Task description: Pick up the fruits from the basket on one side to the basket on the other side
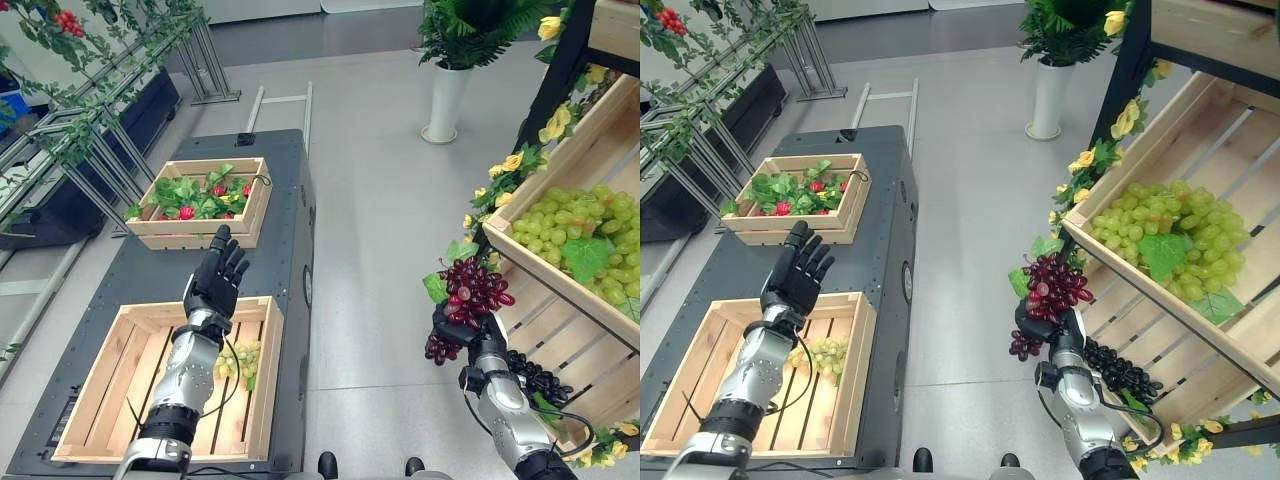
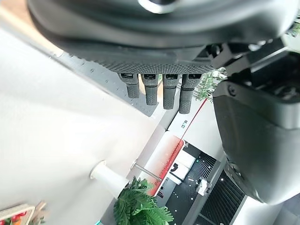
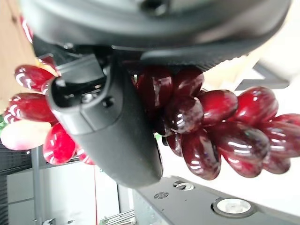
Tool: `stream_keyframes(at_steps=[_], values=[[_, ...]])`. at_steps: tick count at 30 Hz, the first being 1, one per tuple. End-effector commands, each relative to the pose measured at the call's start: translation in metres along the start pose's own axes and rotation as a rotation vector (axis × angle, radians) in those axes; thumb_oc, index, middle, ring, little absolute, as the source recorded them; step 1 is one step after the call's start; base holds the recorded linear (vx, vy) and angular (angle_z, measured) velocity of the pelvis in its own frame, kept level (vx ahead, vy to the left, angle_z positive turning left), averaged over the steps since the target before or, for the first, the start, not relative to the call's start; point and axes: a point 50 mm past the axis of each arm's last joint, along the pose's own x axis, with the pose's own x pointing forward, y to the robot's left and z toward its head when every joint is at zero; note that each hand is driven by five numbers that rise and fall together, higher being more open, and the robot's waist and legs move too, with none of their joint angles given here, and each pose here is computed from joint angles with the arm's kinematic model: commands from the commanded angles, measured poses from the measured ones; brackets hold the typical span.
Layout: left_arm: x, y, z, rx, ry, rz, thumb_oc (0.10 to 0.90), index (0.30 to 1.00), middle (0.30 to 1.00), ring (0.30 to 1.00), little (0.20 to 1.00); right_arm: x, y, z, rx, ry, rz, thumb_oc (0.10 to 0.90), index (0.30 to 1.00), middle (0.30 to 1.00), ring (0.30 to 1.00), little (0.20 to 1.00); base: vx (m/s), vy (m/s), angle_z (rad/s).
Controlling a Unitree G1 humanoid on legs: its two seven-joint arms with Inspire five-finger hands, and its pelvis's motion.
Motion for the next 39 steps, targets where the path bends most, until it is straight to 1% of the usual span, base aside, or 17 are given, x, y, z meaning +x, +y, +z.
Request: stream_keyframes(at_steps=[1, 3, 7, 9, 11, 13, 14, 16, 19, 23, 28, 29, 32, 35, 36, 37, 39], values=[[0.007, -0.012, 0.017, -0.020, -0.163, -0.053, 0.800, 0.900, 0.900, 0.900, 0.900, 0.013, 0.002, 0.050, -0.002, -0.282, 0.049, 0.400, 0.300, 0.300, 0.300, 0.300, 0.01, -0.021, -0.13], [-0.003, 0.000, -0.004, -0.039, -0.095, 0.004, 0.800, 0.900, 0.900, 0.900, 0.900, 0.013, -0.011, 0.041, -0.006, -0.228, -0.001, 0.400, 0.300, 0.300, 0.300, 0.300, 0.02, -0.033, -0.16], [-0.015, 0.016, -0.021, -0.092, -0.047, 0.083, 0.800, 0.900, 0.900, 0.900, 0.900, 0.015, -0.026, 0.030, -0.011, -0.158, -0.053, 0.400, 0.300, 0.300, 0.300, 0.300, 0.03, -0.030, -0.09], [-0.024, 0.023, -0.033, -0.102, -0.011, 0.119, 0.800, 0.900, 0.900, 0.900, 0.900, 0.016, -0.035, 0.024, 0.039, -0.109, -0.086, 0.400, 0.300, 0.300, 0.300, 0.300, 0.05, -0.029, -0.10], [-0.032, 0.032, -0.039, -0.071, 0.022, 0.152, 0.800, 0.900, 0.900, 0.900, 0.900, 0.015, -0.044, 0.016, 0.102, -0.055, -0.124, 0.400, 0.300, 0.300, 0.300, 0.300, 0.07, -0.034, -0.07], [-0.035, 0.035, -0.041, -0.050, 0.042, 0.156, 0.800, 0.900, 0.900, 0.900, 0.900, 0.015, -0.051, 0.012, 0.154, -0.025, -0.154, 0.400, 0.300, 0.300, 0.300, 0.300, 0.05, -0.030, -0.09], [-0.036, 0.034, -0.040, -0.028, 0.055, 0.132, 0.800, 0.900, 0.900, 0.900, 0.900, 0.014, -0.060, 0.008, 0.205, 0.002, -0.195, 0.400, 0.300, 0.300, 0.300, 0.300, -0.01, -0.050, -0.07], [-0.033, 0.027, -0.036, 0.011, 0.057, 0.082, 0.800, 0.900, 0.900, 0.900, 0.900, 0.016, -0.072, 0.008, 0.264, 0.006, -0.250, 0.400, 0.300, 0.300, 0.300, 0.300, -0.09, -0.086, -0.02], [-0.025, 0.013, -0.027, 0.005, 0.026, 0.010, 0.800, 0.900, 0.900, 0.900, 0.900, 0.025, -0.085, 0.019, 0.327, -0.012, -0.317, 0.400, 0.300, 0.300, 0.300, 0.300, -0.13, -0.071, -0.04], [-0.018, -0.011, -0.015, 0.017, -0.020, -0.070, 0.800, 0.900, 0.900, 0.900, 0.900, 0.031, -0.100, 0.035, 0.353, -0.048, -0.431, 0.400, 0.300, 0.300, 0.300, 0.300, -0.12, -0.041, -0.01], [-0.013, -0.030, -0.004, 0.005, -0.057, -0.151, 0.800, 0.900, 0.900, 0.900, 0.900, 0.033, -0.119, 0.054, 0.361, -0.095, -0.532, 0.400, 0.300, 0.300, 0.300, 0.300, -0.07, -0.014, 0.00], [-0.013, -0.030, -0.003, 0.005, -0.057, -0.151, 0.800, 0.900, 0.900, 0.900, 0.900, 0.033, -0.119, 0.054, 0.361, -0.096, -0.533, 0.400, 0.300, 0.300, 0.300, 0.300, -0.07, -0.009, 0.02], [-0.012, -0.047, 0.003, -0.001, -0.074, -0.221, 0.800, 0.900, 0.900, 0.900, 0.900, 0.034, -0.134, 0.075, 0.344, -0.163, -0.582, 0.400, 0.300, 0.300, 0.300, 0.300, -0.09, -0.001, 0.00], [-0.013, -0.055, 0.005, -0.002, -0.080, -0.255, 0.800, 0.900, 0.900, 0.900, 0.900, 0.034, -0.140, 0.087, 0.325, -0.204, -0.603, 0.400, 0.300, 0.300, 0.300, 0.300, -0.06, 0.015, -0.06], [-0.013, -0.063, 0.007, 0.016, -0.088, -0.292, 0.800, 0.900, 0.900, 0.900, 0.900, 0.035, -0.141, 0.096, 0.315, -0.236, -0.615, 0.400, 0.300, 0.300, 0.300, 0.300, -0.05, 0.009, -0.04], [-0.013, -0.065, 0.008, 0.020, -0.091, -0.302, 0.800, 0.900, 0.900, 0.900, 0.900, 0.035, -0.142, 0.098, 0.312, -0.242, -0.617, 0.400, 0.300, 0.300, 0.300, 0.300, -0.08, 0.006, -0.03], [-0.017, -0.085, 0.013, 0.073, -0.110, -0.462, 0.800, 0.900, 0.900, 0.900, 0.900, 0.035, -0.147, 0.115, 0.299, -0.290, -0.630, 0.400, 0.300, 0.300, 0.300, 0.300, -0.06, -0.002, 0.02]])
